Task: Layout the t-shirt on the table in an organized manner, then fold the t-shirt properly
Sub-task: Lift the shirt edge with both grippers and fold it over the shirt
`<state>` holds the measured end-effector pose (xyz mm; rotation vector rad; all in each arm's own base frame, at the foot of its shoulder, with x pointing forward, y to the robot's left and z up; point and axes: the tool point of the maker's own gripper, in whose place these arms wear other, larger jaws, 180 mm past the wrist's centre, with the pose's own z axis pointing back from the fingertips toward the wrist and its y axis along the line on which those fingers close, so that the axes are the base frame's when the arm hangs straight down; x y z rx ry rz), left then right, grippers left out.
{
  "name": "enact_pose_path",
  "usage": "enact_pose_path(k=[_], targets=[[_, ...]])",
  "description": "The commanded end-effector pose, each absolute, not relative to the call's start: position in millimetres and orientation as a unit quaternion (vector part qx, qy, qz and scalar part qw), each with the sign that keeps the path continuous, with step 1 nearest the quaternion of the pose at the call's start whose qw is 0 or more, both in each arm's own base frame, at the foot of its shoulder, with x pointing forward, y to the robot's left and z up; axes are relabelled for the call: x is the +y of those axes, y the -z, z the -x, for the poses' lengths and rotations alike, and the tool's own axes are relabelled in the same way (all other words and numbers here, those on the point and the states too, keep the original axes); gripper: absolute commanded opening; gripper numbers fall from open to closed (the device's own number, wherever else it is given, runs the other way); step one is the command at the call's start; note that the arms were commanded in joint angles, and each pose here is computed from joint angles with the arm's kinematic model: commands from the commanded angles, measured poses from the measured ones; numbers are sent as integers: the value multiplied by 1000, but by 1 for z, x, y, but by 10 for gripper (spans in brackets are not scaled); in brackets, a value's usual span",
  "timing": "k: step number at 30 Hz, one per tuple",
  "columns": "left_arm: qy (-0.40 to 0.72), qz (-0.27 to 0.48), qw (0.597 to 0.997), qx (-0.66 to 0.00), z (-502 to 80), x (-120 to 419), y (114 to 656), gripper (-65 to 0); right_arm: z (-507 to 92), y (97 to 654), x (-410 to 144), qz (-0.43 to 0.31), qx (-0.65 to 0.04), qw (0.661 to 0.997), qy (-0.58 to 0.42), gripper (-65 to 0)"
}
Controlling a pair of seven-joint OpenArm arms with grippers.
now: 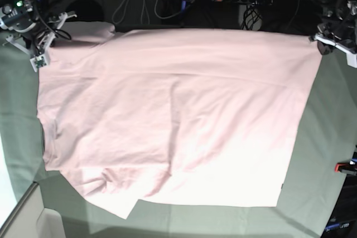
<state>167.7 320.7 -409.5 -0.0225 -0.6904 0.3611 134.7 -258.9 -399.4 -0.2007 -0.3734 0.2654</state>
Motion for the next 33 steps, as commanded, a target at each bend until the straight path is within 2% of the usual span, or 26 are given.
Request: enact_pose_path(k=[1,9,21,26,33], targets=[[-170,2,919,-356,-173,328,398,-648,-140,391,-264,111,-197,965,-133,-650],[-168,9,907,-387,-201,326,385,-648,-147,389,-263,111,-206,963,-136,-650],[-176,29,881,-438,-255,325,365,-648,-202,368,-264,118,-269,948,-125,-650],[-201,58,877,-432,-275,326,379,-648,-222,384,-263,92,-269,953,-108,-650],[-188,78,867,-454,-313,319,365,-648,-253,388,-269,78,-279,952,-98,-650]])
